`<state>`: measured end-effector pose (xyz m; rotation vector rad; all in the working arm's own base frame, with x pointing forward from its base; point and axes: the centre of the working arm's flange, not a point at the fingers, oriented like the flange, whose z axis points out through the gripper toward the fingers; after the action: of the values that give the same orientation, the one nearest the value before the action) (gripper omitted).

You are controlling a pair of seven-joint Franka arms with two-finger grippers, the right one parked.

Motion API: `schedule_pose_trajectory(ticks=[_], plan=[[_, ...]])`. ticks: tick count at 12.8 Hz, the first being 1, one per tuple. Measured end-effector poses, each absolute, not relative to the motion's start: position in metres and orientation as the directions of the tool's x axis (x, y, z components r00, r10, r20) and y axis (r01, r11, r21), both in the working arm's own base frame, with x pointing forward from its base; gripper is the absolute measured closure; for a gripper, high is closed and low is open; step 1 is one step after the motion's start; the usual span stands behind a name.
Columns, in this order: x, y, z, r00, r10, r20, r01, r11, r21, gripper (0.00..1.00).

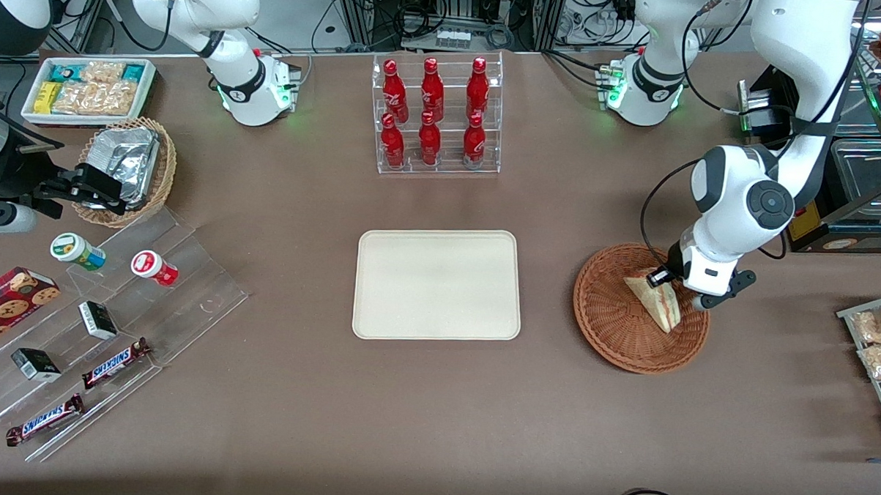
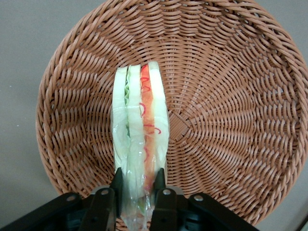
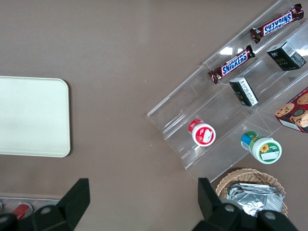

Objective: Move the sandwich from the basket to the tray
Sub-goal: 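Close the left gripper on the sandwich and lift it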

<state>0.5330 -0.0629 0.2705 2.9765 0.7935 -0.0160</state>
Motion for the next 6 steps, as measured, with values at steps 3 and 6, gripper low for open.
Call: schedule_pose_trajectory(ticks=[3, 6], plan=[[0.536, -0.074, 0.286, 0.910, 0.412, -0.042, 0.414, -0.909, 0.049, 0.81], [0.544, -0.092, 0.323, 0.952, 0.304, -0.049, 0.306, -0.951, 0.048, 0.86]])
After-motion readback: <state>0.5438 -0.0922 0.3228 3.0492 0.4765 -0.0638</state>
